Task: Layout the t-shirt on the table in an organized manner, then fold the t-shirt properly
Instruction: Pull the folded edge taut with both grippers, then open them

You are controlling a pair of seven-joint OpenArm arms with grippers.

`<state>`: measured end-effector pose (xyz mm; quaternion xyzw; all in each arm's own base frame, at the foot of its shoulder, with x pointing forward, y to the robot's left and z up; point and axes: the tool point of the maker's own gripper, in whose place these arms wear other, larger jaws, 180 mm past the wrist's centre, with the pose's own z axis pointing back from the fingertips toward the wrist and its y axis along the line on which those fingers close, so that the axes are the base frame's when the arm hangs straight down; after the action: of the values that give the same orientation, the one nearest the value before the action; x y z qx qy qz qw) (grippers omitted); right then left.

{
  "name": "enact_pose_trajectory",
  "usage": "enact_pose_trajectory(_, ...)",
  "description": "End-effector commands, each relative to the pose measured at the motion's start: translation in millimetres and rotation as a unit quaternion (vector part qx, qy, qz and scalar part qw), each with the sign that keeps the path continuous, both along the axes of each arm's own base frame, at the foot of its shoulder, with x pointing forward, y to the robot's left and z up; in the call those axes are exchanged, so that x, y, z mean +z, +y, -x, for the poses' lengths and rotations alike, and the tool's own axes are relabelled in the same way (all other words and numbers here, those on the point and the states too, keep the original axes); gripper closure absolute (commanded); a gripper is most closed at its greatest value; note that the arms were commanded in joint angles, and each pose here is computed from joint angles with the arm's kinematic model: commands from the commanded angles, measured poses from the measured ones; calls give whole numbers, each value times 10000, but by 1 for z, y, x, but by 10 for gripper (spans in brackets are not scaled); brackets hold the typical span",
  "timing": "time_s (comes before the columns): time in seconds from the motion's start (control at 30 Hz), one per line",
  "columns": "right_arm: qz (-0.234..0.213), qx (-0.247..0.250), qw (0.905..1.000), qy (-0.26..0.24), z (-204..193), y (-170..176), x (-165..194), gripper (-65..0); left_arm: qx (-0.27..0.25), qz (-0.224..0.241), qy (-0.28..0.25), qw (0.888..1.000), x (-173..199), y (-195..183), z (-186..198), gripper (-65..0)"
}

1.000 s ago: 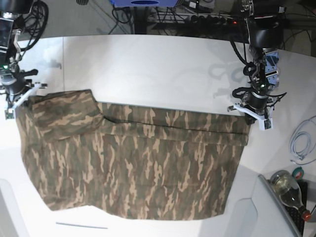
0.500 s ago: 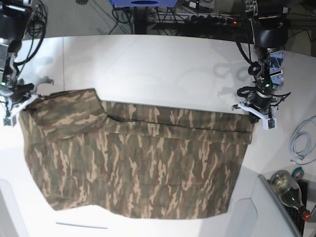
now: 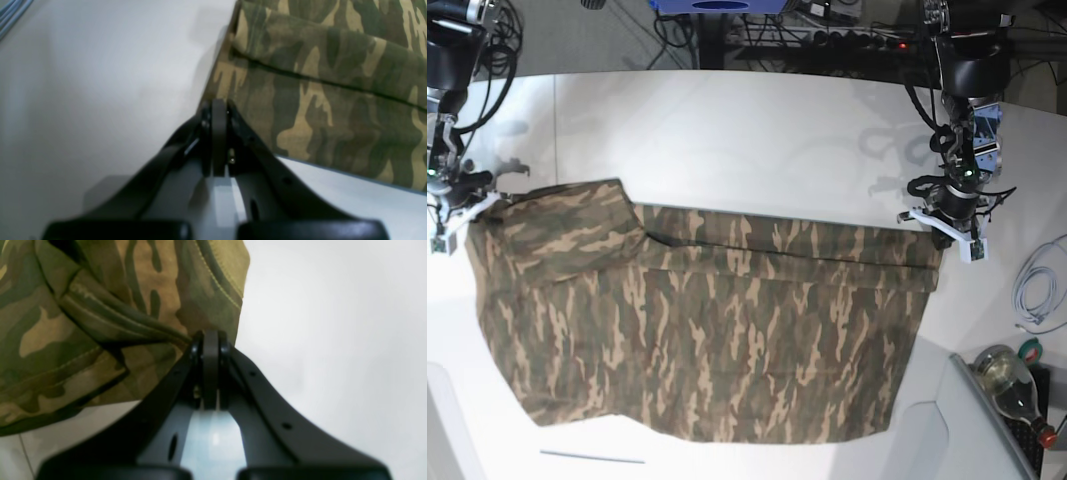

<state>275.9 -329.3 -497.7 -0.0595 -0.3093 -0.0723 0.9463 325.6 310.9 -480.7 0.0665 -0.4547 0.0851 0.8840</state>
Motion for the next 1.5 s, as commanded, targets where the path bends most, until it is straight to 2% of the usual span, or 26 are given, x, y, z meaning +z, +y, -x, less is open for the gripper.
enact_pose_trajectory(0.0,126,-151,9998,67,5,-17,6,0,36,-104,76,9999,2,8,3,0)
enact_pose_trajectory(0.13,330,-216,9989,-245,5,-27,32,0,-71,-213,-96,9997,14,6,5,0)
enact_pose_trajectory(0.23,396,-147,9970,-643,-5,-14,54,0,-122,-241,-277,9993,26,2,0,0)
enact_pose_trajectory(0.33,494,-193,9936,-998,-5,-9,78,0,133,-228,-474,9985,38,13,4,0)
enact_pose_trajectory(0.47,486,-169,9929,-1076,-4,4,93,0,430,-265,-787,9956,58,27,9,0)
enact_pose_trajectory(0.6,328,-169,9943,-1004,-2,17,85,-2,443,-363,-883,9944,68,31,15,0)
enact_pose_trajectory(0.67,133,-63,9953,-953,0,29,76,-3,400,-417,-909,9942,72,30,21,0)
enact_pose_trajectory(0.73,-112,114,9952,-961,-2,44,70,-20,470,-262,-1012,9934,75,29,25,0)
enact_pose_trajectory(0.83,-708,-313,9876,-1363,-2,36,76,-119,833,379,-1323,9870,81,35,27,0)
enact_pose_trajectory(0.9,-1191,-634,9771,-1647,1,31,78,-155,1000,728,-1508,9808,87,42,27,0)
enact_pose_trajectory(0.97,-1476,-738,9708,-1743,1,30,76,-113,905,936,-1522,9797,86,34,23,0)
enact_pose_trajectory(1.07,-1509,-549,9743,-1580,-5,32,68,-11,389,753,-1340,9873,84,15,12,0)
enact_pose_trajectory(1.1,-1559,-497,9748,-1516,-7,36,64,0,265,710,-1322,9883,84,9,5,0)
enact_pose_trajectory(1.23,-1674,-463,9751,-1377,-12,40,53,-5,275,581,-1025,9927,63,12,-1,0)
enact_pose_trajectory(1.47,-1778,-553,9745,-1255,-22,32,43,-3,543,672,-578,9946,28,22,7,0)
